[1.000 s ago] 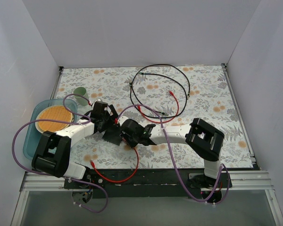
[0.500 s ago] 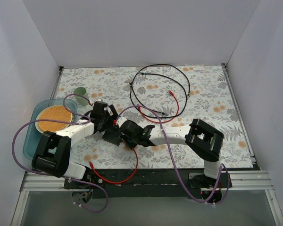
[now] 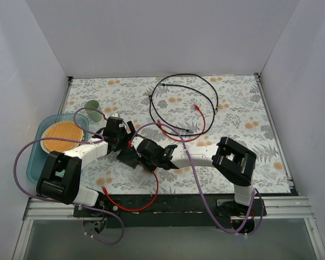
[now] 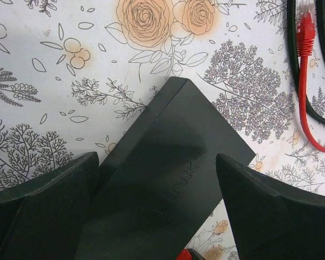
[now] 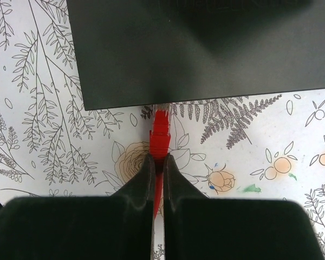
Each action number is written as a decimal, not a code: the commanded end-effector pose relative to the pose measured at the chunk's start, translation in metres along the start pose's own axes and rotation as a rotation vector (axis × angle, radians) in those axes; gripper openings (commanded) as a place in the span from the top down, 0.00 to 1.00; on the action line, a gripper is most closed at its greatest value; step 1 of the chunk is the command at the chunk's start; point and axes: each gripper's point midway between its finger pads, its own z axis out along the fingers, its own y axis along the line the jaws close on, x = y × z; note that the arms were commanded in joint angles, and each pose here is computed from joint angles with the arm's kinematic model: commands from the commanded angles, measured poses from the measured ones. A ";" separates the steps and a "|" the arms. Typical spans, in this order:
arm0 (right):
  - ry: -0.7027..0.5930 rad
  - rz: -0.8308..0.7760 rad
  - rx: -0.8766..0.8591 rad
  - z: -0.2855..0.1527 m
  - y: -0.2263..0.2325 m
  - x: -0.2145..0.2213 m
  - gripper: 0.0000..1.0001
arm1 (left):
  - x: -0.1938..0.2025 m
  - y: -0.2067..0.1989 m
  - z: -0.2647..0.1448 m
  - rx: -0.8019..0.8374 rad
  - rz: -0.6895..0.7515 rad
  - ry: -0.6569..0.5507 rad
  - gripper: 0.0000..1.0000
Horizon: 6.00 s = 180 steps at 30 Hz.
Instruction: Insert the plug into the switch port
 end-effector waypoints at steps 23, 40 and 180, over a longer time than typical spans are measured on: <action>-0.129 -0.040 -0.088 0.007 0.023 -0.049 0.99 | 0.037 -0.004 -0.004 0.076 -0.030 0.133 0.09; -0.101 0.080 0.053 0.011 0.003 -0.049 0.99 | 0.038 -0.002 -0.010 0.075 -0.036 0.121 0.11; -0.695 -0.292 -0.537 -0.235 0.021 -0.044 0.99 | 0.000 -0.155 -0.229 1.140 0.445 -0.270 0.16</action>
